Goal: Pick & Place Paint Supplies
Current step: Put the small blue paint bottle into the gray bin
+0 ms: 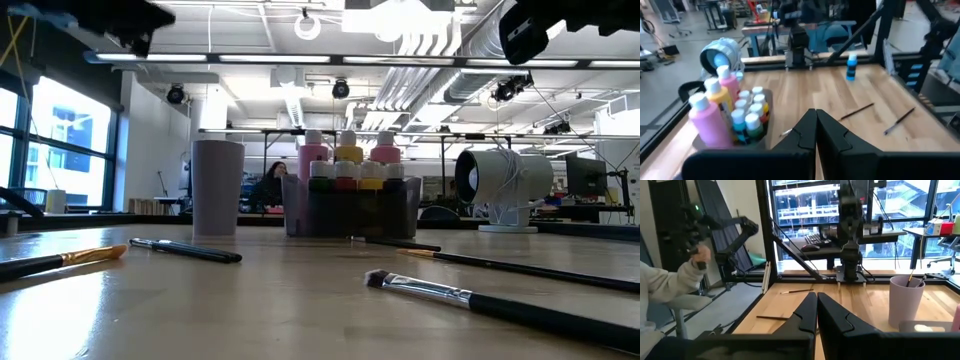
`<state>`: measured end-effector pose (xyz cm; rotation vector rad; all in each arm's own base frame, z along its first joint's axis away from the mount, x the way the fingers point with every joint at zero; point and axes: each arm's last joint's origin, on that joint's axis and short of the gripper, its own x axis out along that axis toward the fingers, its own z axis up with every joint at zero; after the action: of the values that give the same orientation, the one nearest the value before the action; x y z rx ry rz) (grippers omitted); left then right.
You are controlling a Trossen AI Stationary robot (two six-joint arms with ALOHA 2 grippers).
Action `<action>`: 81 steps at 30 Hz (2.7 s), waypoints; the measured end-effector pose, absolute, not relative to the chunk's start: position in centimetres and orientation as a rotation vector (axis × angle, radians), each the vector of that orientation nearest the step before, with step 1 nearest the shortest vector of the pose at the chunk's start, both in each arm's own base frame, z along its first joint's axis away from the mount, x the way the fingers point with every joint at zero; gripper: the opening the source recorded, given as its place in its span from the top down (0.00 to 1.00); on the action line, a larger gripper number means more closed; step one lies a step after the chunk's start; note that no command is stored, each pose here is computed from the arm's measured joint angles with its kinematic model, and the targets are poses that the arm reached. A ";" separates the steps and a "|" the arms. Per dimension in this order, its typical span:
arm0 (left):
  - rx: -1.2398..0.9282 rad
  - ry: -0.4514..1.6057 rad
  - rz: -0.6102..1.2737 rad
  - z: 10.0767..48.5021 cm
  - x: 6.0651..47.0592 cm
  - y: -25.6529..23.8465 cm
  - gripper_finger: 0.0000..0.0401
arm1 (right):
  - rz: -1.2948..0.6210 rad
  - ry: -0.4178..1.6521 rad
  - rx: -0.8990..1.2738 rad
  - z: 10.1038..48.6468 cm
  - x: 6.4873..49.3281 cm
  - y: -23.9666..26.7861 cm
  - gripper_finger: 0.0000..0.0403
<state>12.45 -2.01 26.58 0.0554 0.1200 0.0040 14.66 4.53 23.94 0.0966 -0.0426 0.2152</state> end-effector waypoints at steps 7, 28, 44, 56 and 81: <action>0.080 -0.047 -0.063 20.1 12.0 -2.1 1.00 | 0.170 -0.052 0.100 24.0 14.7 4.4 0.99; 0.085 -0.075 -0.001 19.5 11.1 -1.8 1.00 | 0.165 -0.057 0.035 24.0 14.7 4.4 0.99; 0.102 0.011 -0.006 18.6 11.1 -1.8 1.00 | 0.165 0.002 0.012 23.4 14.7 4.4 0.99; 0.105 0.016 -0.070 18.6 11.1 -2.0 1.00 | 0.167 -0.122 -0.230 24.4 14.6 4.4 0.99; 0.162 0.059 -0.072 18.1 11.1 -1.9 1.00 | 0.173 -0.160 -0.129 24.8 14.6 4.4 0.99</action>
<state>11.11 -1.95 18.13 0.1620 0.0594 -0.0722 14.59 4.42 24.85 -0.1287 -0.1596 0.1728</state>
